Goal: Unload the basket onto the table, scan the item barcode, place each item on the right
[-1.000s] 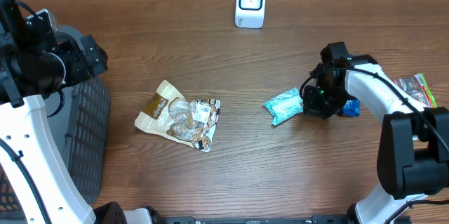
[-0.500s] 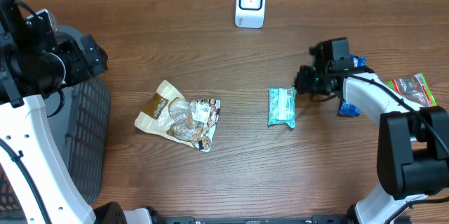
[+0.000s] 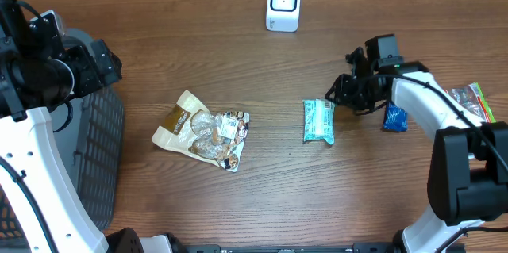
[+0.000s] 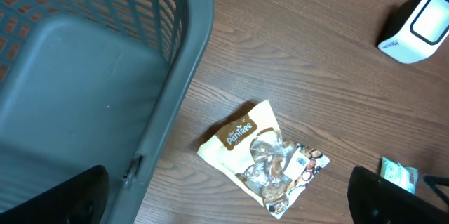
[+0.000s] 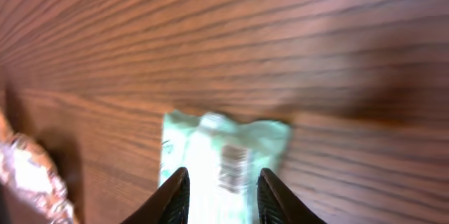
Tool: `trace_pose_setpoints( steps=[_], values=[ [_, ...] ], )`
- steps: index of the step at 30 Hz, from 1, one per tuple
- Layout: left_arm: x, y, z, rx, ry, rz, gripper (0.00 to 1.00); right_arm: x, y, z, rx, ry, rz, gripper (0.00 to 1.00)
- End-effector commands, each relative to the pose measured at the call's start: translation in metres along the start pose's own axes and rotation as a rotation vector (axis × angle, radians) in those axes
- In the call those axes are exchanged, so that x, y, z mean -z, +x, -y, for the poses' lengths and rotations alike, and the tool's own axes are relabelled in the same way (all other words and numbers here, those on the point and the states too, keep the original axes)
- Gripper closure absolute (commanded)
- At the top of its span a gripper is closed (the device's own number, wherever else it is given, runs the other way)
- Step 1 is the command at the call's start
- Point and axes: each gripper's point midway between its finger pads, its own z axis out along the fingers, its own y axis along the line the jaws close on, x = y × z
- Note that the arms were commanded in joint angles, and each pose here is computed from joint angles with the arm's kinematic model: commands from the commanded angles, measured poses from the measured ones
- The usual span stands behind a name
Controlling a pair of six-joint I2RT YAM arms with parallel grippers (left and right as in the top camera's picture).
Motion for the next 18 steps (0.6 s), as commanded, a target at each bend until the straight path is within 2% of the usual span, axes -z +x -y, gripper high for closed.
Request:
trace_pose_setpoints(
  steps=[1, 5, 7, 14, 18],
  values=[
    [0.008, -0.002, 0.004, 0.009, 0.014, 0.027, 0.00, 0.014, -0.019, 0.015, 0.025, 0.122, 0.092, 0.71],
    [0.008, -0.002, 0.004, 0.009, 0.014, 0.027, 0.00, 0.005, -0.016, 0.033, -0.033, 0.197, 0.095, 0.91],
    [0.008, -0.002, 0.004, 0.009, 0.014, 0.027, 0.00, -0.001, -0.014, 0.038, -0.055, 0.205, 0.082, 0.96],
    [0.008, -0.002, 0.004, 0.009, 0.014, 0.027, 0.00, -0.024, -0.001, 0.044, -0.079, 0.213, 0.015, 0.96],
    [0.008, -0.002, 0.004, 0.009, 0.014, 0.027, 0.00, -0.035, 0.002, 0.028, -0.037, 0.164, -0.001, 0.96]
  ],
)
